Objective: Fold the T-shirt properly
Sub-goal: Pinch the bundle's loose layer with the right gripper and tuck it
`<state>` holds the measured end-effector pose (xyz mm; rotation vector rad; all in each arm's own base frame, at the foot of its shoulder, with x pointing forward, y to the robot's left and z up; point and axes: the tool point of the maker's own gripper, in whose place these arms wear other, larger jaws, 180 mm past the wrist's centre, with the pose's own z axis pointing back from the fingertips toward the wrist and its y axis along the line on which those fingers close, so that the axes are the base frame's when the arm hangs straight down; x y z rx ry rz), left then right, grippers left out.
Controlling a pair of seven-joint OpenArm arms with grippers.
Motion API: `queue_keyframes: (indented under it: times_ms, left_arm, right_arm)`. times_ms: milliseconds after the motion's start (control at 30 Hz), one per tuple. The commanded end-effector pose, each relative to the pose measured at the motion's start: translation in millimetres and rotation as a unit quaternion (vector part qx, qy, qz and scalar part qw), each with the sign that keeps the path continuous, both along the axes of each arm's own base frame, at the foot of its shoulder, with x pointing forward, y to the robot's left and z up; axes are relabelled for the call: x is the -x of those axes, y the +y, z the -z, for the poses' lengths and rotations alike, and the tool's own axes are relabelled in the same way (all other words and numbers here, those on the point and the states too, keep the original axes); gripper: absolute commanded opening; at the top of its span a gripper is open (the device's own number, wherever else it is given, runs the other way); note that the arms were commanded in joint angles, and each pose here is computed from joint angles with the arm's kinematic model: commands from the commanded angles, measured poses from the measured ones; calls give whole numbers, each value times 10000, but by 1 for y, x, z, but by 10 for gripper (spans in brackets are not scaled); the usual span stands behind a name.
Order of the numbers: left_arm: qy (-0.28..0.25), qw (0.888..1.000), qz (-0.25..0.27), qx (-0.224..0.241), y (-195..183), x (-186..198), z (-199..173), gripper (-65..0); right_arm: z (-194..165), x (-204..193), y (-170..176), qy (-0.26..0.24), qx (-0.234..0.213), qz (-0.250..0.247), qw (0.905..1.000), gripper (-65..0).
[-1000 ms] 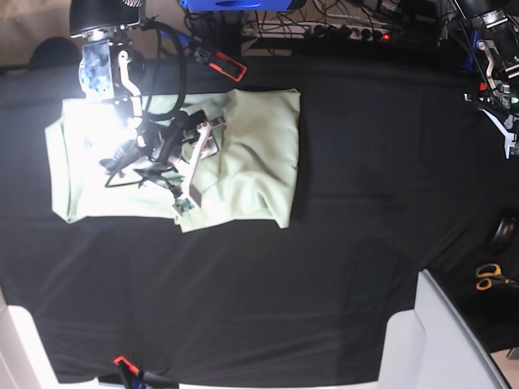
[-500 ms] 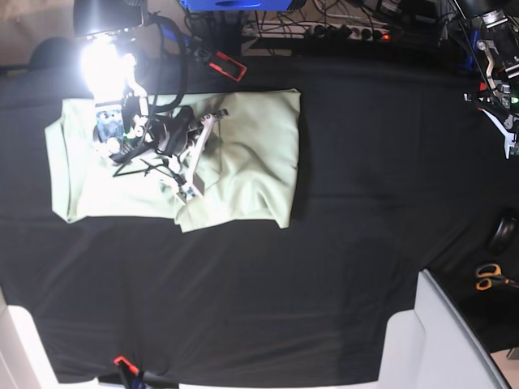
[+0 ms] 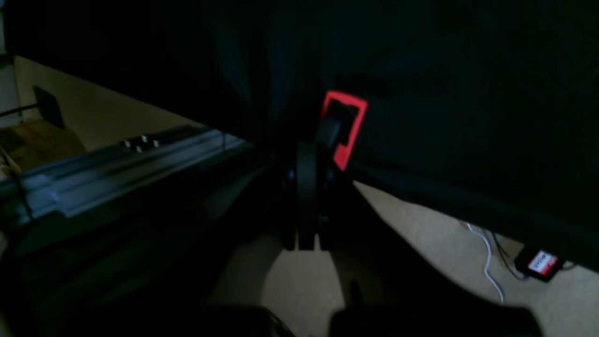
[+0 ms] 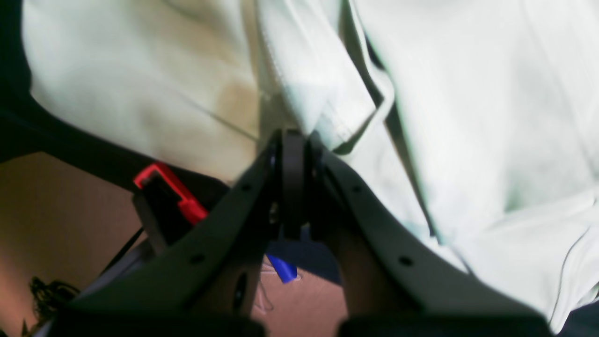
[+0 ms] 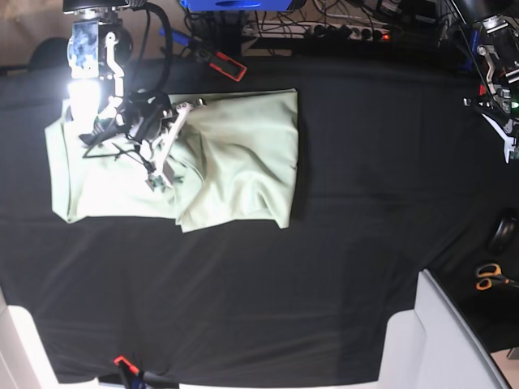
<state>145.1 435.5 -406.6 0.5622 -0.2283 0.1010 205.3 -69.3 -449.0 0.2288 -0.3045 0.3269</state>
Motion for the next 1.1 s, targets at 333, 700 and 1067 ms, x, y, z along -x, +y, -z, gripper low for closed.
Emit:
queue_keyframes:
  times_ms: [333, 700, 1067]
  left_arm:
    - [-22, 9999, -22, -129, 10, -4, -7, -650]
    - [-86, 9998, -17, -163, 13, -10, -11, -650]
    - [-86, 9998, -17, -163, 13, -10, -11, -650]
  right_arm:
    - [4, 18, -2, 130, -66, 156, 9998, -628]
    - [6, 18, -17, 185, -5, 389, 9991, -627]
    - [-15, 8, -10, -50, -61, 423, 9991, -310]
